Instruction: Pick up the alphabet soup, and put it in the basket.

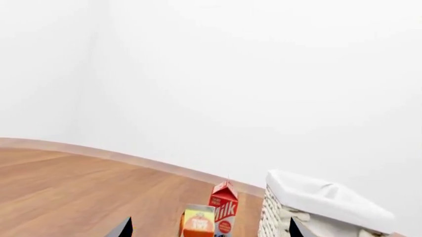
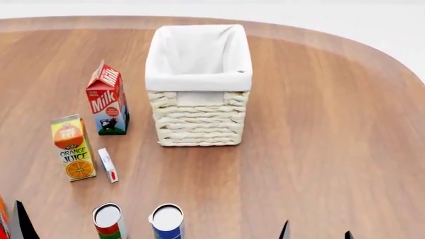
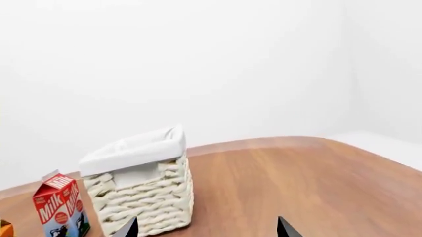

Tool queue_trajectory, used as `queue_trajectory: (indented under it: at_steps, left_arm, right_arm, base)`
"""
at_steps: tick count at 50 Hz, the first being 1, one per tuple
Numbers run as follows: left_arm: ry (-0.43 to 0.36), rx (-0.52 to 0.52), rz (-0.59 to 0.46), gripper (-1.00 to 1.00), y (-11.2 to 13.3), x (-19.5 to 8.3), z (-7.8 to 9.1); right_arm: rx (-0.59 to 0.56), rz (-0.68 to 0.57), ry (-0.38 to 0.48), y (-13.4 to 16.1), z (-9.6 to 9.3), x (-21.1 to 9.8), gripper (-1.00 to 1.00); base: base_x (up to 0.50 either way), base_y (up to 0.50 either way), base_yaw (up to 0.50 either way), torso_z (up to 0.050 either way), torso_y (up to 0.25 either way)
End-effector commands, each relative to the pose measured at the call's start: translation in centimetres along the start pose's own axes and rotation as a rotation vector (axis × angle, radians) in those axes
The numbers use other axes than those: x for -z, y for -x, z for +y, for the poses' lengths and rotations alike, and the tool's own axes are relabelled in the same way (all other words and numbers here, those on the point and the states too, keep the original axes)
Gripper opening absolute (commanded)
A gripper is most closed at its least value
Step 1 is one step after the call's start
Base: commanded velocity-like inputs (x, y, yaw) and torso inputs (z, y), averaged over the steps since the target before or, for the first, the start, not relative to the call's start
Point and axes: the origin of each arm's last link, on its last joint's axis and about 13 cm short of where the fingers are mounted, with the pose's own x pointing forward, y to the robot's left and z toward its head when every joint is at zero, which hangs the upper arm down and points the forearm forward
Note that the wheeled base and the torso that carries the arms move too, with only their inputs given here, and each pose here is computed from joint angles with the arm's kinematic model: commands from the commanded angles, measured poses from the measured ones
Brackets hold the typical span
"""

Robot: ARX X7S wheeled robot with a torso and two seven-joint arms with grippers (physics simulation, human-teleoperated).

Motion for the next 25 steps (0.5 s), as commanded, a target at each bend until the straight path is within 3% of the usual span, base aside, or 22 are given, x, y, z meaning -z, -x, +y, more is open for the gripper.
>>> queue_trajectory:
  at_steps: [1, 25]
  left_arm:
    - [-0.001, 0.001, 0.0, 1.0, -0.01, 0.0, -0.01]
    - [-0.003, 0.001, 0.0, 1.0, -0.07, 0.04, -0.01]
  right_arm:
    - [-0.013, -0.015, 0.035, 0.16, 0.28, 0.11, 1.0]
    - [-0.021, -0.017, 0.052, 0.14, 0.49, 0.29, 1.0]
  base:
    - [0.14, 0.0, 0.0, 0.0, 0.0]
    - [0.2, 0.02, 0.0, 0.0, 0.0]
